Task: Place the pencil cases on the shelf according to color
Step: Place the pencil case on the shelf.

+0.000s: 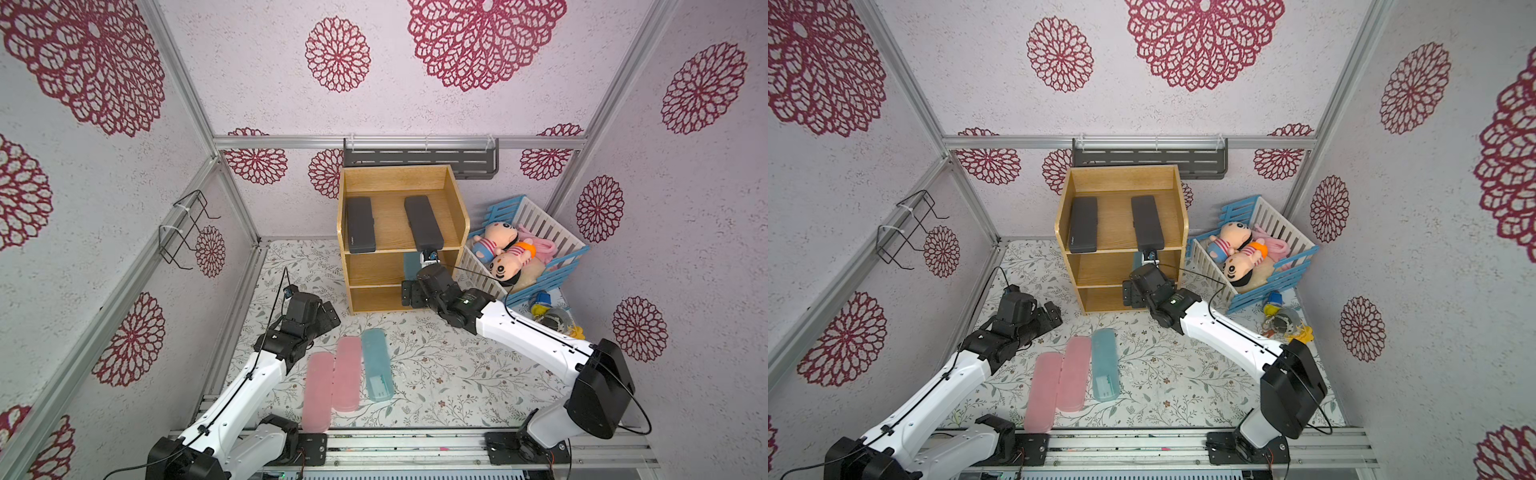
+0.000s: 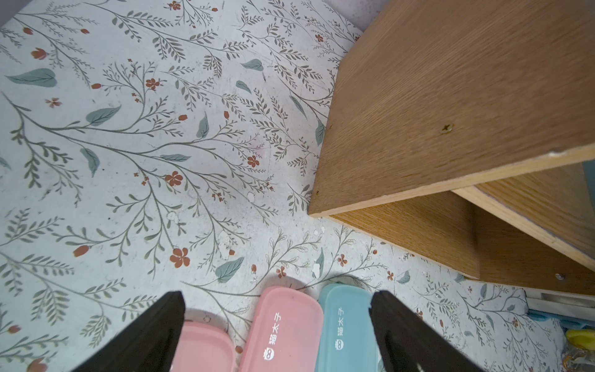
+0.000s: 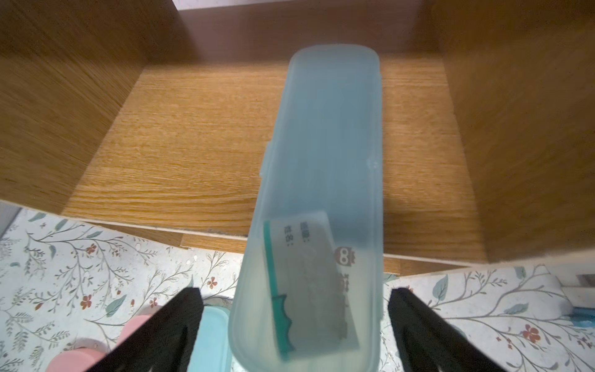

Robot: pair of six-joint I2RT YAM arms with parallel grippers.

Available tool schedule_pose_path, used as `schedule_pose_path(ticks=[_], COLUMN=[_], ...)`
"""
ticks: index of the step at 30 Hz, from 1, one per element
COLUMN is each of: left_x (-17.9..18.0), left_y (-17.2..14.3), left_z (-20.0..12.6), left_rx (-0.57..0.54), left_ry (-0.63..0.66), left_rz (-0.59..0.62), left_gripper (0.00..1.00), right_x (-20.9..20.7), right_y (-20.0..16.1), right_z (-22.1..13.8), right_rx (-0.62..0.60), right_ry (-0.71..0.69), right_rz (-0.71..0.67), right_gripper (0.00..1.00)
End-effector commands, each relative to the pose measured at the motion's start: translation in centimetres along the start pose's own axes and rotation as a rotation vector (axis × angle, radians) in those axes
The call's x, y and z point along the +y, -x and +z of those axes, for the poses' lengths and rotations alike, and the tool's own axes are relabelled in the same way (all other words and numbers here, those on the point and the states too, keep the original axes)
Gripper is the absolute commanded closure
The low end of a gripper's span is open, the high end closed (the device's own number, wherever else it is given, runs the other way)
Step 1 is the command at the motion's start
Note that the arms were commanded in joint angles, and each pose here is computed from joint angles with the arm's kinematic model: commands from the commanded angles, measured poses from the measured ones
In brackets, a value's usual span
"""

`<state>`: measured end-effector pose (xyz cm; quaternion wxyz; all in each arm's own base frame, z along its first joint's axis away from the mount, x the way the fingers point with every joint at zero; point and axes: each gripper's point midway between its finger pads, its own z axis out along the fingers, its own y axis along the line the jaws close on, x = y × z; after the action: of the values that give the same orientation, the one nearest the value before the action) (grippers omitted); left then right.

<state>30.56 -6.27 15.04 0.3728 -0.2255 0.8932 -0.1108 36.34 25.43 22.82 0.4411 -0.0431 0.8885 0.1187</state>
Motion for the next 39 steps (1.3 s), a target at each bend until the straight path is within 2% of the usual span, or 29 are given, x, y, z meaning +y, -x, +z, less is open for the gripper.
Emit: schedule_pose_path(ticks=[1,5,8,12,16,20,31,36,39], left_x=[-0.9,-0.6,-0.4,-0.4,-0.5,-0.7,-0.7,-0.2,-0.1], left_y=[1.2,1.4,1.4,1.5,1.3,1.1,0.6,0.4,0.5], left_z=[-0.6,-0.9,-1.0,-1.0,-0.8,-0.6,-0.6,-0.7,-0.8], left_rx=[-0.033,-0.044,-0.051,-0.056,-0.049,-0.036,-0.012,-0.017,-0.020], left_ry=[-0.025,-0.013,-0.006,-0.009,-0.015,-0.020,-0.024,-0.016,-0.005], left_rz=[0.012,0.017,0.021,0.014,0.009,0.004,-0.008,-0.006,-0.001], left_gripper=[0.03,0.03,0.03,0.03,0.03,0.03,0.03,0.03,0.03], right_x=[0.4,-0.1,-0.5,-0.6,-0.5,-0.3,-1.2,-1.1,-1.2], right_y=[2.2,0.2,-1.9,-4.0,-5.2,-4.9,-0.2,-0.4,-1.6], right_z=[-3.7,-4.5,-4.6,-4.5,-3.4,-1.8,3.1,2.4,1.0], right_rx=[-0.078,-0.030,0.020,0.049,0.071,0.068,-0.004,0.008,0.013], right_ry=[0.083,0.108,0.117,0.139,0.142,0.122,0.074,0.094,0.118], right_rz=[0.065,0.060,0.057,0.059,0.040,0.024,0.043,0.034,0.037], right_gripper=[0.02,0.04,0.11,0.47,0.57,0.58,0.55,0.43,0.28])
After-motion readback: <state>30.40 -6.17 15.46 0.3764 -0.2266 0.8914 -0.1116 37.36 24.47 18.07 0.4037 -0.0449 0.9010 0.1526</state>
